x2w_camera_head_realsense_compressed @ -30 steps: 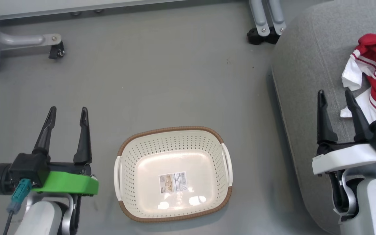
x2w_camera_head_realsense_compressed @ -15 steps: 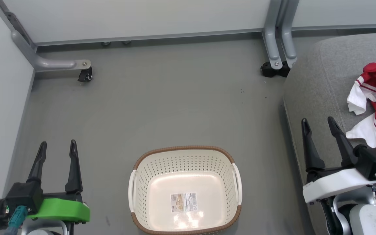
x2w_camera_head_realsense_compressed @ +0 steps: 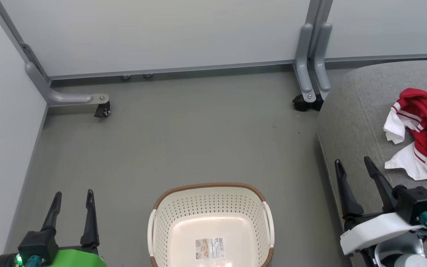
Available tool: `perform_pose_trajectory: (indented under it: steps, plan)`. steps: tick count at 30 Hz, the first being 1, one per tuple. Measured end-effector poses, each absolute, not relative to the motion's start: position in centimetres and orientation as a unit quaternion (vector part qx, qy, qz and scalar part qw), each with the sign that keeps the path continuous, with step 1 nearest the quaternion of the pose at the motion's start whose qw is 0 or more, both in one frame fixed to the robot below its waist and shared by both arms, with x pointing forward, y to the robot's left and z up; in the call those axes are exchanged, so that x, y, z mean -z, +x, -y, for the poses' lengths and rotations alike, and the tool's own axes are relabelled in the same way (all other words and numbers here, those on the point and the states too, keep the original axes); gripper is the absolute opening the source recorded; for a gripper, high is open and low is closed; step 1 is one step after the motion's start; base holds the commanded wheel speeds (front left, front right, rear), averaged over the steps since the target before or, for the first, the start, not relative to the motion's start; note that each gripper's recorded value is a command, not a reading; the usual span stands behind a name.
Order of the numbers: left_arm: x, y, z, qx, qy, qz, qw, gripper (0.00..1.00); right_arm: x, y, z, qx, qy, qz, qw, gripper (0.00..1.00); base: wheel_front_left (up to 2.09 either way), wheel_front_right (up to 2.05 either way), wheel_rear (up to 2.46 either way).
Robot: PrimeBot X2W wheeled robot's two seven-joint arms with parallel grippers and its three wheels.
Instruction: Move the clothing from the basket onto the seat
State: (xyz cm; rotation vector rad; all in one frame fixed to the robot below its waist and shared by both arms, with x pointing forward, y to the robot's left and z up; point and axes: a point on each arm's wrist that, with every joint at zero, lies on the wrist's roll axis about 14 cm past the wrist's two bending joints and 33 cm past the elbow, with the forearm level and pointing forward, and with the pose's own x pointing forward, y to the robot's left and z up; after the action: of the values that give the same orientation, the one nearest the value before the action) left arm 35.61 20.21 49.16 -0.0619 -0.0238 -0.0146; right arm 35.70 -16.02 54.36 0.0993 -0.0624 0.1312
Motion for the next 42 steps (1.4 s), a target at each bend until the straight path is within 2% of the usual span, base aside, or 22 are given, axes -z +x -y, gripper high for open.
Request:
perform_pose_trajectory:
  steps: [27, 28, 31, 42]
  plan:
    - [-47.8, 34.9, -20.5, 0.005, -0.026, -0.006, 1.000, 1.00, -54.6, 35.0, 15.9, -0.067, 0.053, 0.032, 0.996, 1.00, 0.00, 0.00, 0.00]
    - [-47.7, 34.8, -20.4, 0.005, -0.027, -0.008, 1.000, 0.00, -54.5, 35.0, 15.9, -0.067, 0.053, 0.030, 0.996, 0.00, 0.00, 0.00, 0.00]
    - [-46.7, 34.6, -20.2, 0.004, -0.033, -0.026, 0.999, 0.00, -53.4, 34.8, 15.8, -0.067, 0.057, 0.014, 0.996, 0.00, 0.00, 0.00, 0.00]
    - [-45.9, 34.6, -20.8, -0.026, -0.138, -0.049, 0.989, 0.00, -52.3, 34.9, 16.1, -0.062, 0.167, -0.002, 0.984, 0.00, 0.00, 0.00, 0.00]
